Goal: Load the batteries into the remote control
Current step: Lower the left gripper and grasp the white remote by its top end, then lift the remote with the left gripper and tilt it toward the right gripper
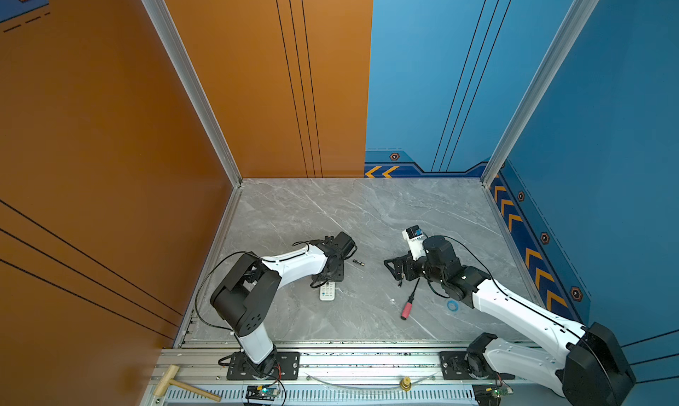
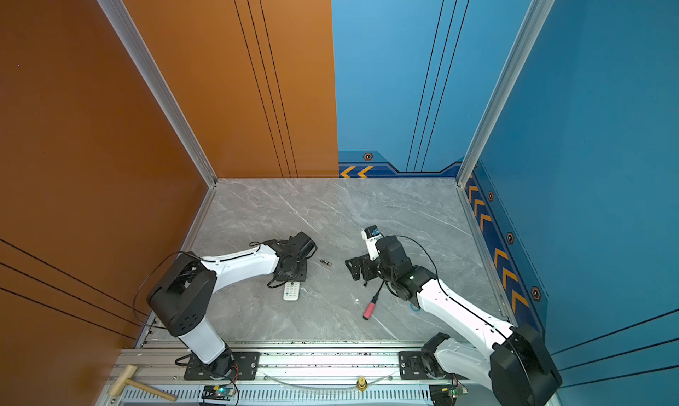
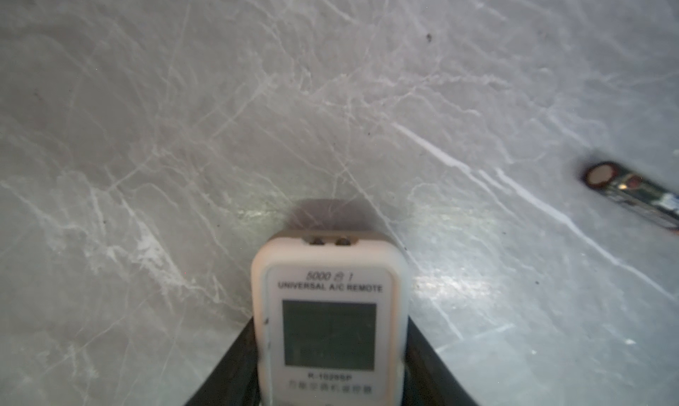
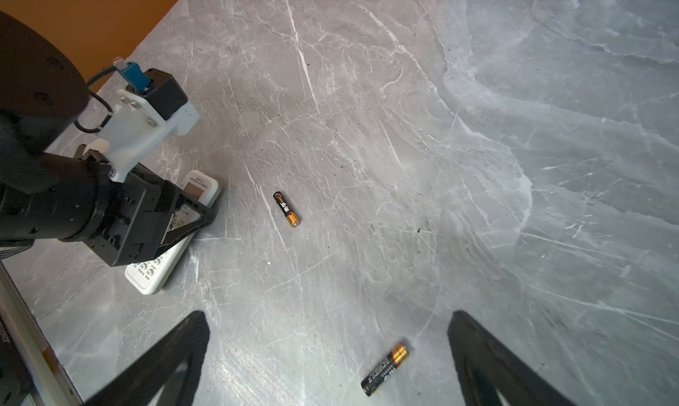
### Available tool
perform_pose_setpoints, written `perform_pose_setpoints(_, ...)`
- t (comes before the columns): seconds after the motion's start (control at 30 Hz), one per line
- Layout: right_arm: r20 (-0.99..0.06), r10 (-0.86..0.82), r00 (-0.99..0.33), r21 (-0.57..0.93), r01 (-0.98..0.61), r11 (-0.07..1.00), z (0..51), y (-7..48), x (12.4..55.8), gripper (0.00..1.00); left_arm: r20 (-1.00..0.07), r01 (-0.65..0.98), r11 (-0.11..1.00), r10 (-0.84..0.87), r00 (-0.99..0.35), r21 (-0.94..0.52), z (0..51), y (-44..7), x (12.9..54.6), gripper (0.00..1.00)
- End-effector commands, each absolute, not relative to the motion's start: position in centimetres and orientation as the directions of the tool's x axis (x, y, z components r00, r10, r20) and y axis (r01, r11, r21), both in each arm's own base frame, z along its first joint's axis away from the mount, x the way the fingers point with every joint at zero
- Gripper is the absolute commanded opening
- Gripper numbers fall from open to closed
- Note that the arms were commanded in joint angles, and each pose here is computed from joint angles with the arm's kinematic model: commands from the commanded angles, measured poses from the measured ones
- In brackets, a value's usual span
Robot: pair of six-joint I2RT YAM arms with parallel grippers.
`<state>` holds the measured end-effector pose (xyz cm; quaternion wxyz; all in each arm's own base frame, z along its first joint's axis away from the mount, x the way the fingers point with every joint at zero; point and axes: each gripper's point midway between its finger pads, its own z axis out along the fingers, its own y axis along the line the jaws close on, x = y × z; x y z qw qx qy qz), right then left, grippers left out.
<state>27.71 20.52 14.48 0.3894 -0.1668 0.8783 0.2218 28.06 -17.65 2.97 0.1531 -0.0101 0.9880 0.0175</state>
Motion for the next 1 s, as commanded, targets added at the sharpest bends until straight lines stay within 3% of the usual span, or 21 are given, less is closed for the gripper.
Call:
perform_pose_setpoints(0.0, -0.767, -0.108, -0.633, 0.279, -0.480, 0.832, 15.4, 20.6, 27.3, 1.00, -0.353, -0.003, 1.000, -0.012, -0.936, -0.026, 4.6, -18.5, 28.3, 0.30)
perform_pose_setpoints(0.37, -0.776, -0.072, -0.626, 0.319, -0.489, 0.812, 18.2, 20.8, 26.8, 1.00, -0.506, 0.053, 0.975, -0.065, -0.860, -0.216, 8.1, -19.1, 28.7, 0.26)
perform_pose_setpoints(0.97, -0.835, 0.012, -0.550, 0.426, -0.631, 0.648, 24.0, 23.4, 24.8, 1.00, -0.713, 0.348, 0.807, -0.122, -0.690, -0.476, 19.1, -20.0, 28.5, 0.25)
